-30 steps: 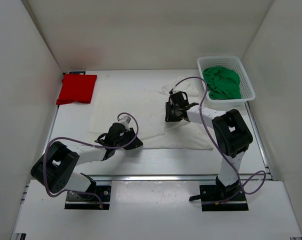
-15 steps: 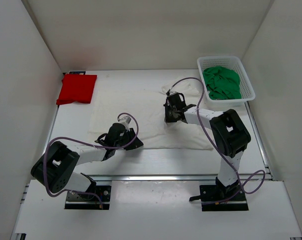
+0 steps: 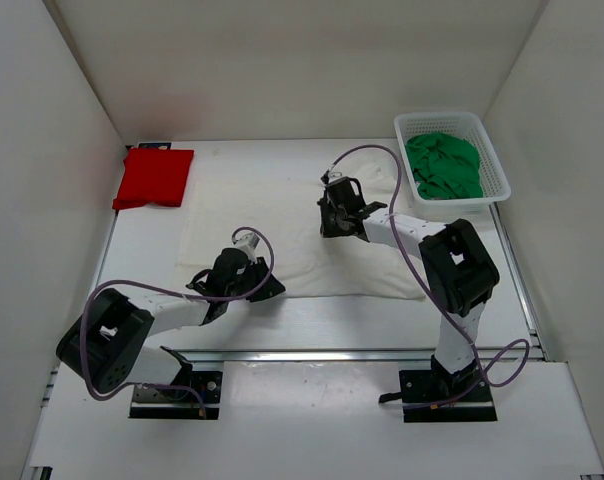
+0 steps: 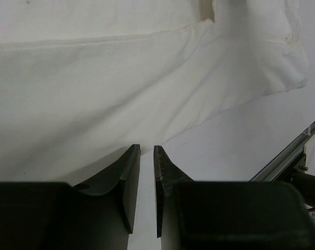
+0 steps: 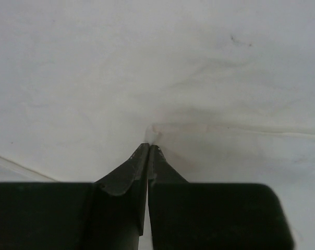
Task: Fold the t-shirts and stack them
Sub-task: Fold the flattened tshirt in 1/3 of the way
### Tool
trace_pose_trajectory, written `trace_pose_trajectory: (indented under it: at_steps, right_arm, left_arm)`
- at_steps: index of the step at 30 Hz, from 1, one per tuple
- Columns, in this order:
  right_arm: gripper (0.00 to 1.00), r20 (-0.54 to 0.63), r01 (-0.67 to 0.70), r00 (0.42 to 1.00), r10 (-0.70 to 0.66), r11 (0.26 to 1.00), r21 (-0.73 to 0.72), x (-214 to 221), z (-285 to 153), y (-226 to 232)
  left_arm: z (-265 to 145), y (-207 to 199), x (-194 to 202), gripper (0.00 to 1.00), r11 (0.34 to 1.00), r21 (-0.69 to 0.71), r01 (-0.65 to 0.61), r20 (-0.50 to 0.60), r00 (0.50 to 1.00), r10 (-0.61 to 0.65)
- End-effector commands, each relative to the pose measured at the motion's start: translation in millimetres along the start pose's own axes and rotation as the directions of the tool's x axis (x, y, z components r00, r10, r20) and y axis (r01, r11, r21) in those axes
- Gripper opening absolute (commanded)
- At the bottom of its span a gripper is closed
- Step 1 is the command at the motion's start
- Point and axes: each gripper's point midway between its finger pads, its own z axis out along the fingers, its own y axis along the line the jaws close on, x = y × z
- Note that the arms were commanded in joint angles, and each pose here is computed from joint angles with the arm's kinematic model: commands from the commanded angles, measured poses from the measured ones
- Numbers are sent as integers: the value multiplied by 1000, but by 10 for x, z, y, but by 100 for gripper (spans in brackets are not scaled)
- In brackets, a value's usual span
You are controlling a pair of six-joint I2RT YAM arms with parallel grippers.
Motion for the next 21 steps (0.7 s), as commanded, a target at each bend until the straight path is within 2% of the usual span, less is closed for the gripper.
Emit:
trace_pose_trajectory:
  at_steps: [1, 6, 9, 11, 13, 16, 18, 20, 21]
  right_arm:
    - [1, 80, 11, 997, -9, 1000, -16, -299, -18, 87]
    - [3, 53, -6, 999, 10, 998, -70, -198, 25, 118]
    - [28, 35, -2, 999, 5, 996, -94, -203, 25, 177]
    - [40, 33, 0, 999, 3, 996, -93, -234, -48, 161]
    - [44, 64, 1, 998, 5, 996, -86, -264, -171, 129]
    - [46, 131, -23, 991, 35, 996, -89, -368, -465, 75]
    - [31, 148, -45, 987, 55, 996, -74, -309, -615, -20]
    - [6, 133, -86, 986, 98, 992, -90, -64, -715, -97]
    - [1, 132, -89, 986, 103, 990, -106, -9, -753, -70]
  left_arm:
    - [-63, -55, -123, 28, 1000, 24, -9, 55, 998, 8]
    - [-111, -35, -194, 29, 999, 29, 12, 89, 996, -15]
    - [-131, 1, -217, 30, 1000, 24, 19, 97, 995, -21]
    - [-138, 26, -216, 30, 1000, 13, 19, 99, 995, -20]
    - [-127, 30, -194, 31, 1000, 7, 14, 85, 996, -15]
    - [-92, -28, -214, 31, 1000, 3, -18, 69, 997, 17]
    - [-59, -72, -218, 31, 999, -1, -32, 58, 998, 32]
    - [6, -111, -227, 32, 998, -15, -59, 38, 997, 60]
    - [32, -106, -229, 32, 997, -26, -75, 26, 997, 76]
